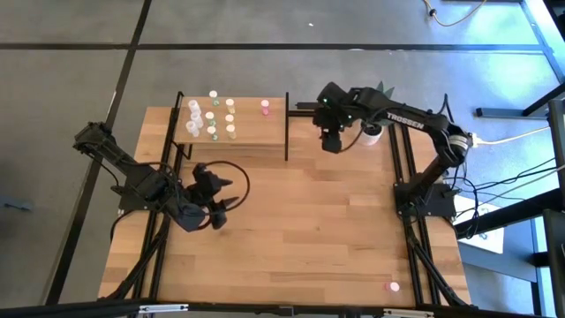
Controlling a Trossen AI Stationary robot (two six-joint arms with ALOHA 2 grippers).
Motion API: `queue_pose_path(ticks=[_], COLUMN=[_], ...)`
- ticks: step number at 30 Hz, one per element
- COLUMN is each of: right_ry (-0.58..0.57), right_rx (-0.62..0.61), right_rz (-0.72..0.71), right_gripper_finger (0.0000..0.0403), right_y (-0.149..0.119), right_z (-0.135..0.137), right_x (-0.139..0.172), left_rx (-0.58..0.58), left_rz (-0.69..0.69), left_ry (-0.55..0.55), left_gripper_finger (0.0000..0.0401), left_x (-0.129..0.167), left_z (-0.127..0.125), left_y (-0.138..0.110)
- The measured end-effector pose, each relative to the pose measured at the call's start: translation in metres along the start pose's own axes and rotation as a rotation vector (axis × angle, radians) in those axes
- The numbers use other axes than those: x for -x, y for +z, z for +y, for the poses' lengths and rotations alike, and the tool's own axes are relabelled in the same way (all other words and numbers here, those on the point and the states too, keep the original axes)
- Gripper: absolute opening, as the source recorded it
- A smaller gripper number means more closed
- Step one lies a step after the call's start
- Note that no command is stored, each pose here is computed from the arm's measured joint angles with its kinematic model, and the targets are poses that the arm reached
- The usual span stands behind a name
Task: Pick and place medicine bottles onto shelf by color
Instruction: Put the top pink pill bottle aligned with the other pink pill bottle on the shelf
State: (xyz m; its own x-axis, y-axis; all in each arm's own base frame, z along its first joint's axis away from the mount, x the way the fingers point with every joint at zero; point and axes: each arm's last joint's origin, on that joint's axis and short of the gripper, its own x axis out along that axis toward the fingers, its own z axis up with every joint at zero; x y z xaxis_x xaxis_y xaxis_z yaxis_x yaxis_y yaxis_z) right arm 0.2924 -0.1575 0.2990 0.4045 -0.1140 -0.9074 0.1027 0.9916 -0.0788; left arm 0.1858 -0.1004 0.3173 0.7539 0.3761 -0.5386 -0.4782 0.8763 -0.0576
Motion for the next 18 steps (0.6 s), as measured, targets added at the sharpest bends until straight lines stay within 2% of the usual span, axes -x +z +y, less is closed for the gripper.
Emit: queue_pose_path(ticks=[5, 12, 18], right_ry=[-0.056, -0.064, -0.082], right_rx=[-0.136, -0.137, -0.116], right_rz=[0.050, 0.069, 0.028], right_gripper_finger=[0.0173, 0.0173, 0.0173], right_y=[-0.011, -0.016, -0.011], right_z=[-0.019, -0.023, -0.025], right_x=[-0.010, -0.013, -0.016], left_rx=[0.006, 0.006, 0.020], left_rz=[-0.035, -0.062, -0.064], left_ry=[0.031, 0.057, 0.081], left_gripper_finger=[0.0232, 0.0232, 0.0232], left_x=[0.000, 0.000, -0.004], left_z=[0.001, 0.002, 0.005], left_y=[0.001, 0.002, 0.005])
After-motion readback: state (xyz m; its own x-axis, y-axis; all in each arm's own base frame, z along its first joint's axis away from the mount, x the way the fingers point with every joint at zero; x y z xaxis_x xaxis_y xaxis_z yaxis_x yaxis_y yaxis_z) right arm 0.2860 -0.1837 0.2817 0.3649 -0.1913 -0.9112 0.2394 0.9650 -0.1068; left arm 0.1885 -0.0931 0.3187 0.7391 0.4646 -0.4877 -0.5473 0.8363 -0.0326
